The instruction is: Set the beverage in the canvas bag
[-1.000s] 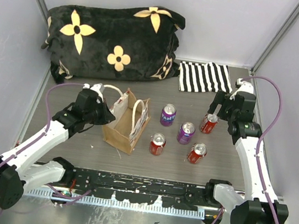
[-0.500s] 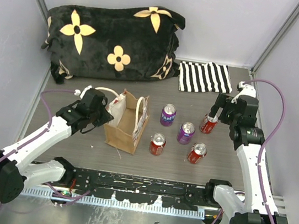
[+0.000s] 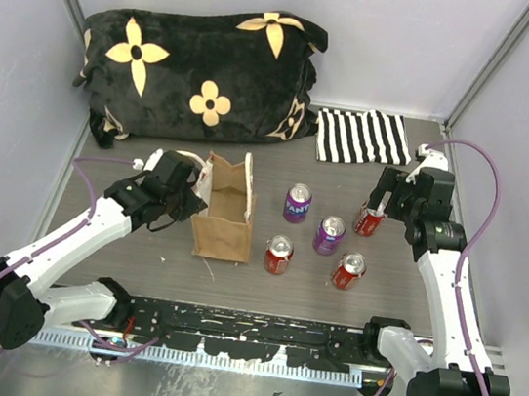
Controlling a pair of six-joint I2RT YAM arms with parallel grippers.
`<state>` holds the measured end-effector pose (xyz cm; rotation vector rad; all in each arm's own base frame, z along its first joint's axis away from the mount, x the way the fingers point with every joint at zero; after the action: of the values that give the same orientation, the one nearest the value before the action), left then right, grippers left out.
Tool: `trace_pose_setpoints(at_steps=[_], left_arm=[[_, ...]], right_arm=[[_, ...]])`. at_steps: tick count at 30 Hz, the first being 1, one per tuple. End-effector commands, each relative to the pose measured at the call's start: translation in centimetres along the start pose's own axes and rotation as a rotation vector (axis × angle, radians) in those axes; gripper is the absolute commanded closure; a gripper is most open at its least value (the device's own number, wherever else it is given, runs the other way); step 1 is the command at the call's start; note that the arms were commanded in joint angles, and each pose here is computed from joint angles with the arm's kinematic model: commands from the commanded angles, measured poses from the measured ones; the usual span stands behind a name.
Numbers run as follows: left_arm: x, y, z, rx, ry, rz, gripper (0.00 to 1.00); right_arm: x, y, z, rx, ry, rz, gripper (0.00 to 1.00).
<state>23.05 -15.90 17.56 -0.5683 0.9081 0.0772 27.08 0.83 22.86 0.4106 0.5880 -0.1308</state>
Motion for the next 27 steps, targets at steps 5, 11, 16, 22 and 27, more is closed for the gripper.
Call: trace_pose_setpoints(at_steps=[5, 11, 16, 22, 27], left_arm=[[0.3, 0.1, -2.2, 0.027, 0.052, -0.033, 0.87], [-0.3, 0.5, -2.2, 0.095, 0.038, -0.079, 0.41], [-1.3, 0.8, -0.9, 0.139, -0.007, -0.098, 0.36], [-4.4, -0.1, 3.4, 0.293, -0.180, -0.150, 0.32], [-8.3, -3.0, 7.2, 0.459, -0.335, -0.242, 0.29]], right_arm=[[-1.5, 1.3, 1.9, -0.020, -0.063, 0.055, 0.12], [-2.2, 0.6, 0.8, -0.028, -0.051, 0.039, 0.11], [-2.6, 0.6, 0.7, -0.026, -0.046, 0.044, 0.12], [-2.5, 1.2, 1.3, -0.025, -0.044, 0.069, 0.12], [-1.8, 2.3, 2.8, -0.031, -0.040, 0.096, 0.12]])
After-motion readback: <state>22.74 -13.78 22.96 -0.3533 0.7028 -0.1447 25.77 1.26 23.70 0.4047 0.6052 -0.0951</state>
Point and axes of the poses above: each gripper's point midway between its finger pads, its own x axis out along the fingers, its own y axis along the line the jaws close on, z = x × y, the point moved 4 cm from there along -x, back along the fingers, and after that the axes turned 14 degrees about x, right-handed, at the moved point
